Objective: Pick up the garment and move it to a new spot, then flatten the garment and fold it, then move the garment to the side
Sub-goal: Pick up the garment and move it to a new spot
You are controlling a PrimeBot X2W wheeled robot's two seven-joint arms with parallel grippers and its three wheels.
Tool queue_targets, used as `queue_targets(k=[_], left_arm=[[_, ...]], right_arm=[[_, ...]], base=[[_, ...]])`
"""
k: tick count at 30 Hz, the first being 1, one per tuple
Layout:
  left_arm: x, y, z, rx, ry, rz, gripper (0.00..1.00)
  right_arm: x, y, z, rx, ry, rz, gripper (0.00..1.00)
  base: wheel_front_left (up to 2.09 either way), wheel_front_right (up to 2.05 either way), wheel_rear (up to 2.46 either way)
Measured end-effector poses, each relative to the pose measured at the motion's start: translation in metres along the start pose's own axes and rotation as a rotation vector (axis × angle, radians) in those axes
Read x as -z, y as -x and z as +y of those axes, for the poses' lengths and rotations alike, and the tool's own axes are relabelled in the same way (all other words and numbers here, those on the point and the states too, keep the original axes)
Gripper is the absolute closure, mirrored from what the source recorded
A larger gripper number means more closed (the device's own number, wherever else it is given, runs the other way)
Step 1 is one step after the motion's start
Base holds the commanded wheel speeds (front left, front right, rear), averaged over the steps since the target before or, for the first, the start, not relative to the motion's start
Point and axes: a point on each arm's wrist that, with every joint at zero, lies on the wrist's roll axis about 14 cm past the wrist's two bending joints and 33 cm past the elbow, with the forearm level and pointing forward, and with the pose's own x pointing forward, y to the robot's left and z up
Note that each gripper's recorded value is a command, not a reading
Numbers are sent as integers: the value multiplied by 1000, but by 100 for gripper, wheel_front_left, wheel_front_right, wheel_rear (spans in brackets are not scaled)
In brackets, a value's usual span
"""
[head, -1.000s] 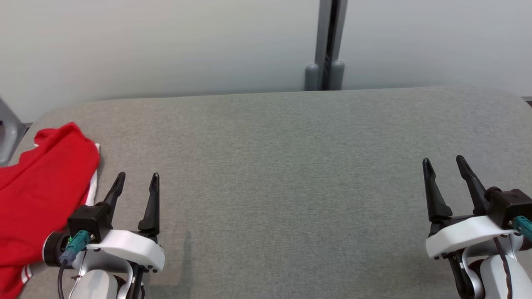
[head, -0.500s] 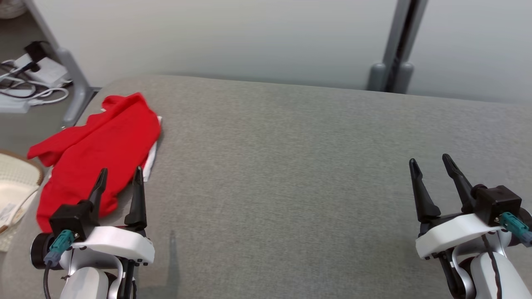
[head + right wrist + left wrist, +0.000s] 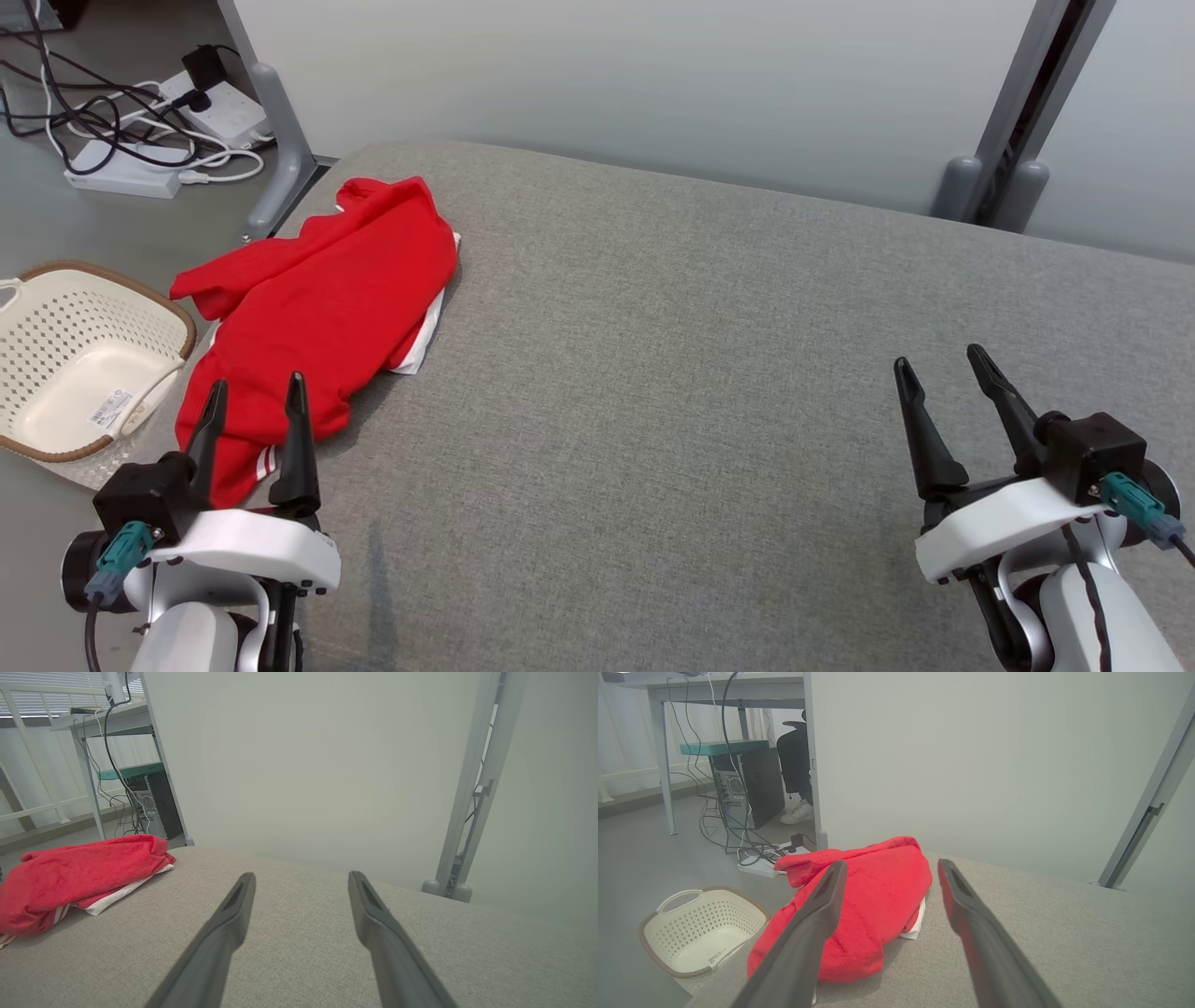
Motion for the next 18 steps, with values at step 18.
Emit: queue_targets(k=[18], left_arm=[[-39,-59,-10,28,-33,-48,0]], right_arm=[[11,-11,-12,-2,7,27,0]], base=[[0,0,0]])
